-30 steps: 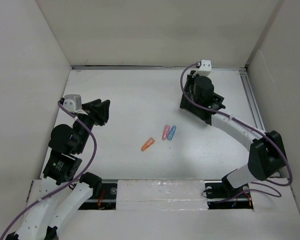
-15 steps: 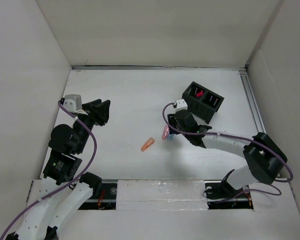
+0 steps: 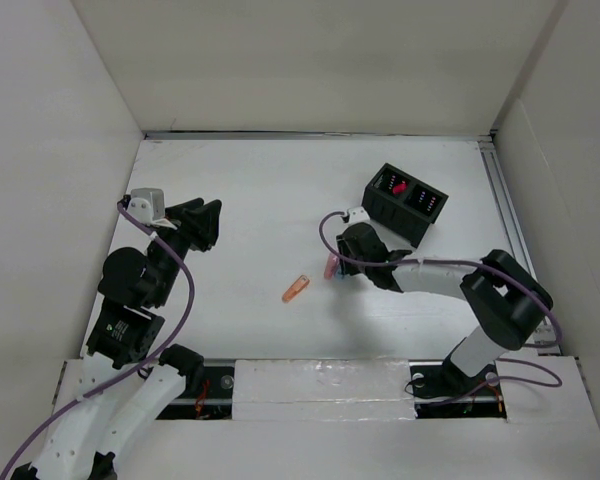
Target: Organize the desk
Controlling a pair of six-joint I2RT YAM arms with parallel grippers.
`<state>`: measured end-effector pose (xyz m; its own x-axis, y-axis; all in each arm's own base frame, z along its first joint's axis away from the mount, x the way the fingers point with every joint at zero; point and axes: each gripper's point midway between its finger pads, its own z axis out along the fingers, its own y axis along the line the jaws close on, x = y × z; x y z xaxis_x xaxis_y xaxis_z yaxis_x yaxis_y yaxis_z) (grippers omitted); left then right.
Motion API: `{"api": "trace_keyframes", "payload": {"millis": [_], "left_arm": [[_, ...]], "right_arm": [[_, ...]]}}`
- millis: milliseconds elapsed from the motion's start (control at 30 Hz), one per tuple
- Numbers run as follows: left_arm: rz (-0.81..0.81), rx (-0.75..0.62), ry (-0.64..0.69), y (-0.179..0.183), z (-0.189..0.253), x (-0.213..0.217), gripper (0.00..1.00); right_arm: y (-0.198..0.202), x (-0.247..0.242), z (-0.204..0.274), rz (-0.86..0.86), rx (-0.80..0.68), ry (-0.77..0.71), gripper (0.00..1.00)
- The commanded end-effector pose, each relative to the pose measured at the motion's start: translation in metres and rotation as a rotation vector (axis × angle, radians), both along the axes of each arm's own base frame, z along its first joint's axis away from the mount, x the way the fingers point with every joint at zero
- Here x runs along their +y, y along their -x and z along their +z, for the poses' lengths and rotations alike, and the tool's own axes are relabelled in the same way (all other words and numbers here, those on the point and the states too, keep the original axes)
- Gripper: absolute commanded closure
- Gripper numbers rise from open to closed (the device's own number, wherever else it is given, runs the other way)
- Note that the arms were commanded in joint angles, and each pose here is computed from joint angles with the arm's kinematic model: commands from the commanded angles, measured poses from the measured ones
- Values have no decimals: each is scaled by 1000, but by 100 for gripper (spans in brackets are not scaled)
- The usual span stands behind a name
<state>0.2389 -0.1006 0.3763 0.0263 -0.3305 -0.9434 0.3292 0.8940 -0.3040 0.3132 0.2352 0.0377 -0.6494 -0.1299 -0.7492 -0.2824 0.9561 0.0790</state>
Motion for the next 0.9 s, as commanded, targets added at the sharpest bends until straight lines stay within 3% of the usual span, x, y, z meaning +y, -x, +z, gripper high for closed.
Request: {"api": "trace_keyframes", "payload": {"millis": [0, 100, 300, 533, 633, 700, 867], "left_arm": [[-14, -24, 15, -1, 5, -4, 62], [-16, -28, 18, 0, 6, -4, 62], [-16, -31, 18, 0, 7, -3, 63], [-16, -31, 18, 0, 7, -3, 63], [-11, -33, 18, 0, 8, -2, 63], [-13, -34, 18, 1, 8, -2, 63], [-16, -30, 16, 1, 6, -3, 63]], "right_arm": [[-15, 7, 15, -31, -44, -48, 63], [-14, 5, 9, -37, -30, -32, 60], [-14, 0, -5, -36, 11, -9, 44], [-25, -2, -5, -43, 15, -29, 45], [-29, 2, -3, -35, 8, -31, 61], [-33, 2, -2, -33, 8, -34, 81], [-36, -1, 19, -48, -40, -49, 91]]}}
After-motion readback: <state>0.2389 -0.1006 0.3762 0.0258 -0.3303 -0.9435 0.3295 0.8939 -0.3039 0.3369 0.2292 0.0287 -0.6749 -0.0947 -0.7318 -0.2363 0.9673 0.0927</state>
